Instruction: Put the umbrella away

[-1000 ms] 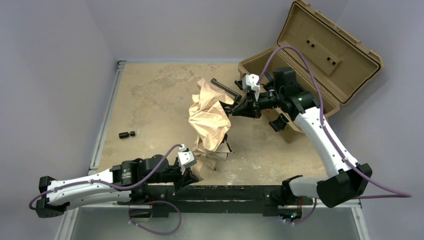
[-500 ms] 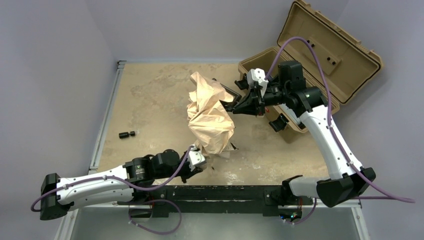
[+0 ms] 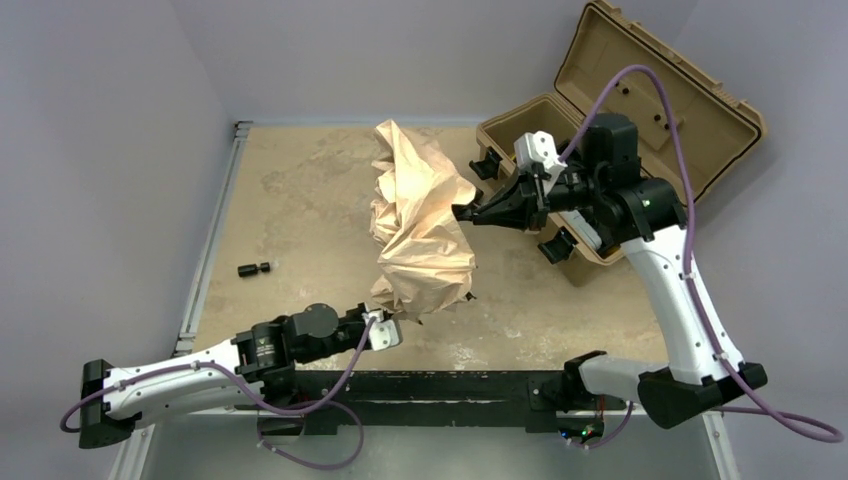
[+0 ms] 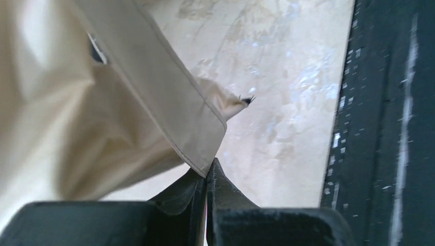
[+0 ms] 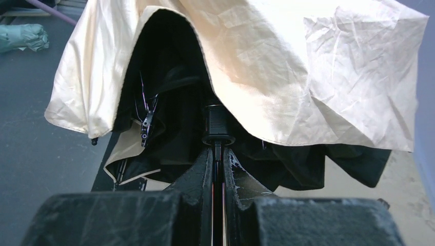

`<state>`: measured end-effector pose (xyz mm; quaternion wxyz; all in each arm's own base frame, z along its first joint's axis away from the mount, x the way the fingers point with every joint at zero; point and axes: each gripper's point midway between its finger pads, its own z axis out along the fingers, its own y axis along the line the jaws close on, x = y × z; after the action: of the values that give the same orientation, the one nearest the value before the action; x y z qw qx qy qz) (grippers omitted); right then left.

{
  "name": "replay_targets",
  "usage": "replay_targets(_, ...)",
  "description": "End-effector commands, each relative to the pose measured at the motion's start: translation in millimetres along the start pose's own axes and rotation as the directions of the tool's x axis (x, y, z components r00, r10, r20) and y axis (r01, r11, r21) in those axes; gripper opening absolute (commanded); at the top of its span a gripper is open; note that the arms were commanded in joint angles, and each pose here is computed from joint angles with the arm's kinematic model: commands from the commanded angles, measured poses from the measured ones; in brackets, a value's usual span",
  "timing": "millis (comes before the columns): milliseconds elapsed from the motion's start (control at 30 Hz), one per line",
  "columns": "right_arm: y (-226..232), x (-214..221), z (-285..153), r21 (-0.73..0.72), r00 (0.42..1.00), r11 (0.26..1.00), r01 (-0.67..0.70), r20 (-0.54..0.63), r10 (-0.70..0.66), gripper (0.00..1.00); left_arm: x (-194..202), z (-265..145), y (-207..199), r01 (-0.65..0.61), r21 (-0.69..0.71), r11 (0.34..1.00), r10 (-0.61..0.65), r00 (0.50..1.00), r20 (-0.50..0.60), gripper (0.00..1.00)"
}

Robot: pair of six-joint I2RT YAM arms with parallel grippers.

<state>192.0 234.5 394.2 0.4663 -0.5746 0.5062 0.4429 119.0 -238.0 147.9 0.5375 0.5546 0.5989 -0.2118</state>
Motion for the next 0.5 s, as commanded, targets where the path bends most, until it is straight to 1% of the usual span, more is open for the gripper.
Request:
replay_targets(0, 26, -45, -12, -0.013, 0.992, 0.994, 0.111, 0.068, -0.110, 0.00, -15, -12, 38, -0.183, -0.129, 0.975, 0.182, 0.983, -0.026, 0.00)
replay_targets(67, 28, -45, -14, 0.003, 0.992, 0.994, 0.111, 0.060, -0.111, 0.00, -16, -16, 47, -0.232, -0.159, 0.960, 0.228, 0.973, -0.043, 0.00)
replay_targets(133, 33, -41, -15, 0.003, 0.994, 0.995, 0.098, 0.053, -0.098, 0.00, -17, -19, 54, -0.253, -0.187, 0.949, 0.247, 0.967, -0.057, 0.00)
replay_targets(300, 44, -17, -12, -0.029, 0.998, 0.998, 0.055, 0.020, -0.054, 0.00, -15, -15, 62, -0.299, -0.224, 0.928, 0.294, 0.954, -0.053, 0.00)
replay_targets(467, 54, 3, -7, -0.070, 0.999, 0.997, 0.046, -0.016, -0.047, 0.00, -12, -5, 76, -0.294, -0.265, 0.918, 0.291, 0.955, -0.053, 0.00)
